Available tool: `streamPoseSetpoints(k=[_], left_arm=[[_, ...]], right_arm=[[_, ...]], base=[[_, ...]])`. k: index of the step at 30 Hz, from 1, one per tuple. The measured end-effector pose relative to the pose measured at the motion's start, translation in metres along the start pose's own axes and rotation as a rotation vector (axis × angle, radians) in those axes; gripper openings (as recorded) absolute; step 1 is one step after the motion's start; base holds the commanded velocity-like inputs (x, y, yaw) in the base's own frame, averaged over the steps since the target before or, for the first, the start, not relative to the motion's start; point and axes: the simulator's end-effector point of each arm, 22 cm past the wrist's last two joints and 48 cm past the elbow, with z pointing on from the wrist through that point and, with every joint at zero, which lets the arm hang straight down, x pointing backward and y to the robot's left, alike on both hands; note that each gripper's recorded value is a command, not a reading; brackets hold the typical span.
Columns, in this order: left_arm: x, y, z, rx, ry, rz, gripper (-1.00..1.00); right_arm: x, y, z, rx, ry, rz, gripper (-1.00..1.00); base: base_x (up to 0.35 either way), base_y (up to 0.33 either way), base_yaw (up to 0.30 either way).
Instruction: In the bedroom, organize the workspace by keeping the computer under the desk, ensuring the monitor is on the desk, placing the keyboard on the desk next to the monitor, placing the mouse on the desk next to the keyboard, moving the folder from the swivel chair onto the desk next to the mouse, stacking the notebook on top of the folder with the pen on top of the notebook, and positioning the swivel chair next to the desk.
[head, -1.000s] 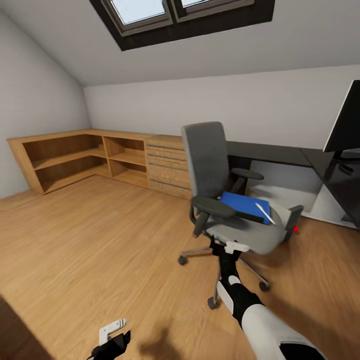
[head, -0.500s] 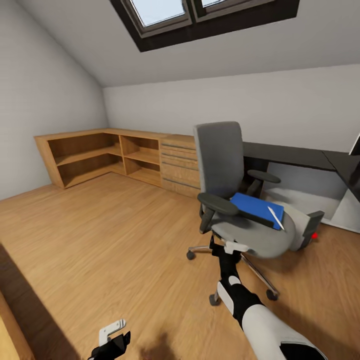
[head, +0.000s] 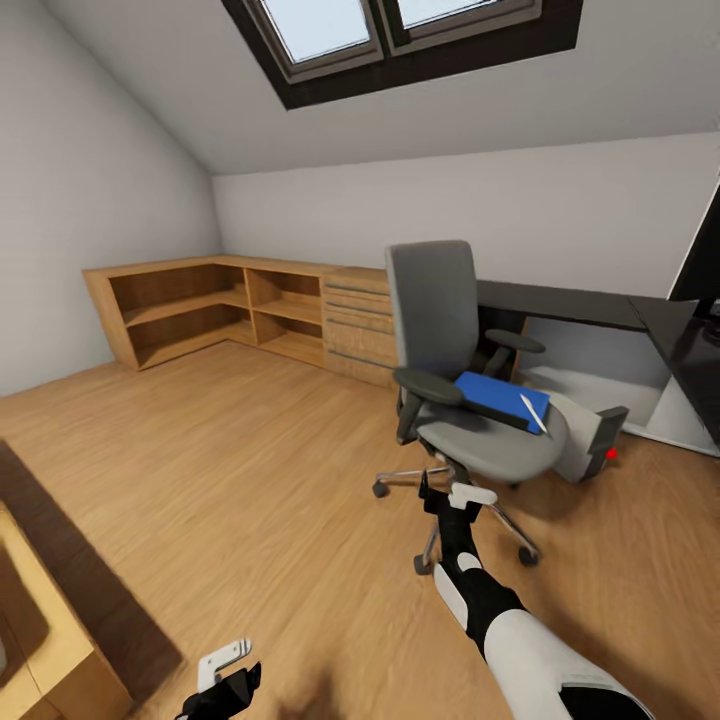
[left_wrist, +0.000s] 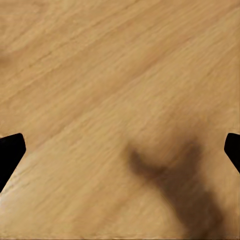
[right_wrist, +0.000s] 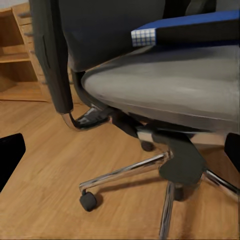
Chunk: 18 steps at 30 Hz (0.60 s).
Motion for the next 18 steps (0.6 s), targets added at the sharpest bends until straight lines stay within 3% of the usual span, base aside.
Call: streamPoseSetpoints(k=[7,18], left_arm=[[-0.0001,0.0,-0.0001,0.0,0.0,0.0,1.0],[-0.0004,-0.0001,-0.0002,0.0,-0.001,0.0,1.0]], right_arm=[[0.0004,0.0014,-0.0003,-0.003,0.001,0.0,1.0],[0.0066,0.002,-0.0028,-0.003,0.015,0.0,1.0]], base=[[-0.257,0.0,0.0],[-0.044,0.0,-0.027]])
